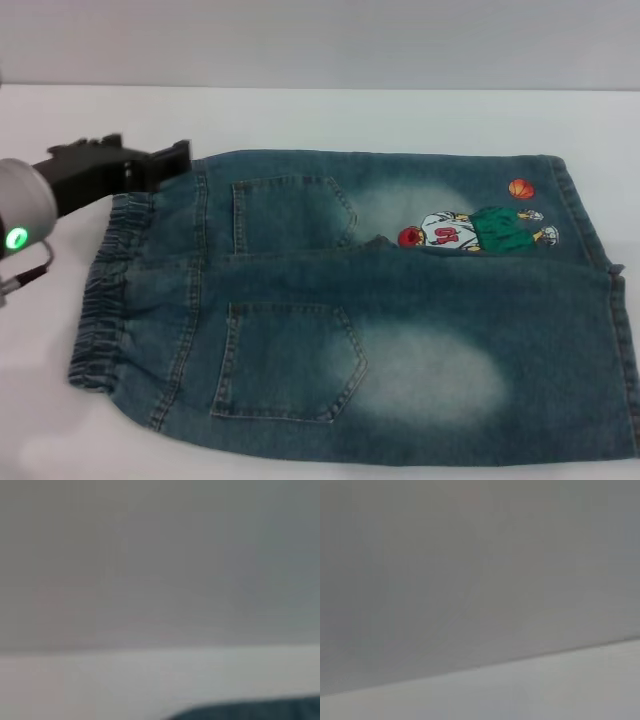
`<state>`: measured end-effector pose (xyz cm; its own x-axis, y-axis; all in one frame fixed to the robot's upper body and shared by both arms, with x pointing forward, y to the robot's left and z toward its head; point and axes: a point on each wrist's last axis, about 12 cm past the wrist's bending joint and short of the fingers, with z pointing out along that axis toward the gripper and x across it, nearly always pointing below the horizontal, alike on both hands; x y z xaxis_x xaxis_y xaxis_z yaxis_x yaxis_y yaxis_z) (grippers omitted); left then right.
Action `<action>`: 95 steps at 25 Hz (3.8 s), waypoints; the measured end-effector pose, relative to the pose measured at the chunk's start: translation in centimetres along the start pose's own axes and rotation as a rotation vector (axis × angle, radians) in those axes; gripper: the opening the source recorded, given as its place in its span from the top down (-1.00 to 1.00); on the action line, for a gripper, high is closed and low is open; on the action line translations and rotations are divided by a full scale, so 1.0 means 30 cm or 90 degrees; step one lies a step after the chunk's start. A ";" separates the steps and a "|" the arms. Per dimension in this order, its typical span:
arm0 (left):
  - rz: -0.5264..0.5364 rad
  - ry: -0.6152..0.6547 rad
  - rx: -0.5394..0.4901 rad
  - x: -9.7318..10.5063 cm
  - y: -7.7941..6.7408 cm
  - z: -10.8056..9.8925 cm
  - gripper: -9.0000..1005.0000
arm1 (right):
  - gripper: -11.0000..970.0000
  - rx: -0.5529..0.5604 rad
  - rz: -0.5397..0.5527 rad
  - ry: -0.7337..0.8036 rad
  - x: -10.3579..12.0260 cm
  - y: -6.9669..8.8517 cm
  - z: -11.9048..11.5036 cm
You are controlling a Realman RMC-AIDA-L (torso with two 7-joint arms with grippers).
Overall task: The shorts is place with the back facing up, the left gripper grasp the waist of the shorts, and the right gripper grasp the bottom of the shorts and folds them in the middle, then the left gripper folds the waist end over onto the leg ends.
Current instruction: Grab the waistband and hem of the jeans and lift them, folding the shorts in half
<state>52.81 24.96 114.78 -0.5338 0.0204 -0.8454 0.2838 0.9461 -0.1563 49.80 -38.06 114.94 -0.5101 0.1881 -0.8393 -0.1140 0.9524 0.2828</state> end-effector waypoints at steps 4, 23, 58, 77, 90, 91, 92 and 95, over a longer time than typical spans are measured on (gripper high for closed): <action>-0.003 0.106 -0.033 0.007 0.042 -0.006 -0.66 | -0.46 -0.004 0.000 0.087 -0.047 0.009 -0.015; 0.019 0.287 -0.093 0.007 0.072 -0.102 -0.65 | -0.46 -0.015 -0.073 0.227 -0.124 0.061 -0.040; 0.019 0.457 -0.097 0.091 0.001 -0.064 -0.65 | -0.46 0.010 -0.047 0.205 -0.119 0.031 -0.078; 0.027 0.474 -0.085 0.113 -0.017 -0.048 -0.65 | -0.46 0.001 -0.063 0.206 -0.123 0.043 -0.082; 0.040 0.463 -0.071 0.086 -0.047 -0.037 -0.47 | -0.46 0.001 -0.063 0.196 -0.132 0.043 -0.116; 0.041 0.465 -0.072 0.086 -0.046 -0.035 -0.41 | -0.46 0.000 -0.062 0.193 -0.134 0.041 -0.119; 0.041 0.467 -0.072 0.086 -0.046 -0.034 -0.35 | -0.46 0.000 -0.061 0.192 -0.134 0.040 -0.122; 0.041 0.470 -0.072 0.088 -0.046 -0.033 0.02 | -0.46 0.003 -0.056 0.189 -0.134 0.032 -0.130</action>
<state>50.23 24.04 113.28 -0.9261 0.2503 -0.2822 0.2695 0.9625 -0.0307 48.42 -38.83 120.40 -0.7256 0.0273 -0.6876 -0.1650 0.9632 0.2123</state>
